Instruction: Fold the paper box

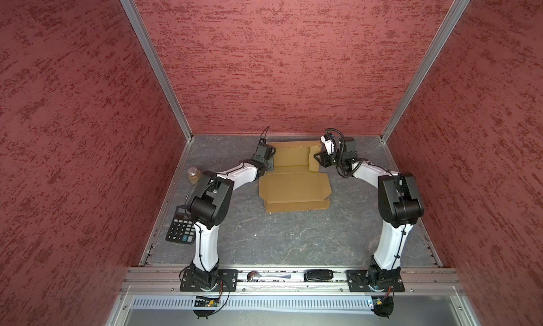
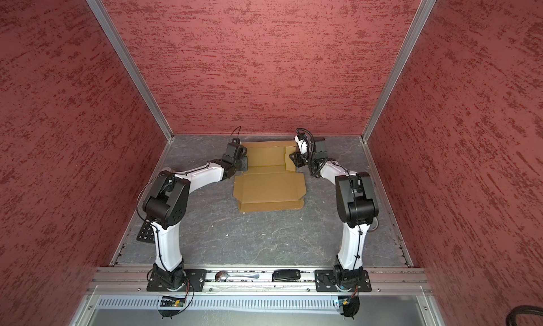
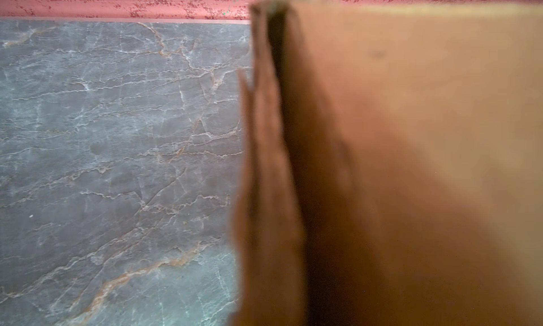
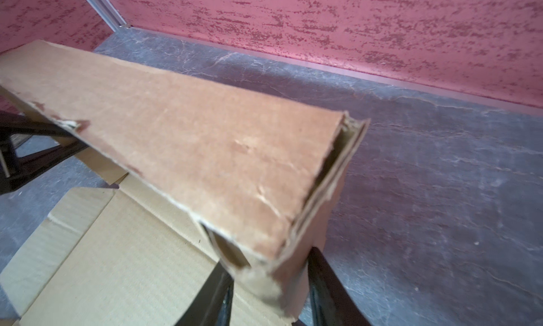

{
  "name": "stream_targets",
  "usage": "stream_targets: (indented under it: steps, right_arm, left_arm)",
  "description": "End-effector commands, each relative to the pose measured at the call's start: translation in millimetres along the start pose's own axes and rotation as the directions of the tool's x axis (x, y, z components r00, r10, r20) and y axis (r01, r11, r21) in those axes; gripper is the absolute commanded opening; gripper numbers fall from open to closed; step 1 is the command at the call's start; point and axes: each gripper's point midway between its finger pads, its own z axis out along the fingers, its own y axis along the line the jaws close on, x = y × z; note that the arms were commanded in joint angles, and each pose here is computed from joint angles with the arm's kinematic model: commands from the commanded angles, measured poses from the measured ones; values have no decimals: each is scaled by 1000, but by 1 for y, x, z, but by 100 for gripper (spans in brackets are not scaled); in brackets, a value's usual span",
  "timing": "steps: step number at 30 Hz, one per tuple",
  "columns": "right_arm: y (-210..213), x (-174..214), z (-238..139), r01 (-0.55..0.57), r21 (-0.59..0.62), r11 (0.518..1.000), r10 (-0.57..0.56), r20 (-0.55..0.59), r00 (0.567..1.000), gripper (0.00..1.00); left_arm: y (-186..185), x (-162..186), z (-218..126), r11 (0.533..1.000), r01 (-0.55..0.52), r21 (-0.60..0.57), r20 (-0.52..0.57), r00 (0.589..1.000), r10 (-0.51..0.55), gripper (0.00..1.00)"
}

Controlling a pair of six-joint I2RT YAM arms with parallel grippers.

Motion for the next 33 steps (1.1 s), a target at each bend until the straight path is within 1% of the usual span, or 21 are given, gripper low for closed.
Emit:
stream_targets:
  steps: [1, 3, 9, 16, 24, 28, 33]
  right_arm:
    - [14, -12, 12, 2, 3, 1000, -2, 32, 999, 42]
    - [9, -14, 13, -21, 37, 999, 20, 43, 999, 42]
    - [3, -17, 14, -71, 82, 994, 64, 76, 995, 41]
    - [2, -19, 21, -84, 119, 989, 74, 87, 993, 31]
    - [-1, -16, 27, -84, 182, 980, 70, 85, 994, 25]
    - [-1, -12, 31, -80, 202, 976, 68, 64, 996, 26]
    - [-3, -10, 35, -95, 218, 971, 81, 71, 994, 27]
  left_arm:
    - [-14, 27, 10, 998, -26, 54, -88, 996, 30, 6]
    - [-16, 27, 9, 998, -25, 60, -88, 996, 30, 6]
    - [-19, 29, 9, 997, -27, 73, -92, 995, 34, 6]
    - [-24, 29, 8, 995, -30, 94, -95, 995, 39, 6]
    - [-32, 33, 8, 993, -30, 115, -109, 993, 43, 6]
    - [-34, 33, 7, 992, -28, 125, -110, 993, 42, 6]
    - [-38, 35, 7, 990, -30, 135, -114, 992, 45, 6]
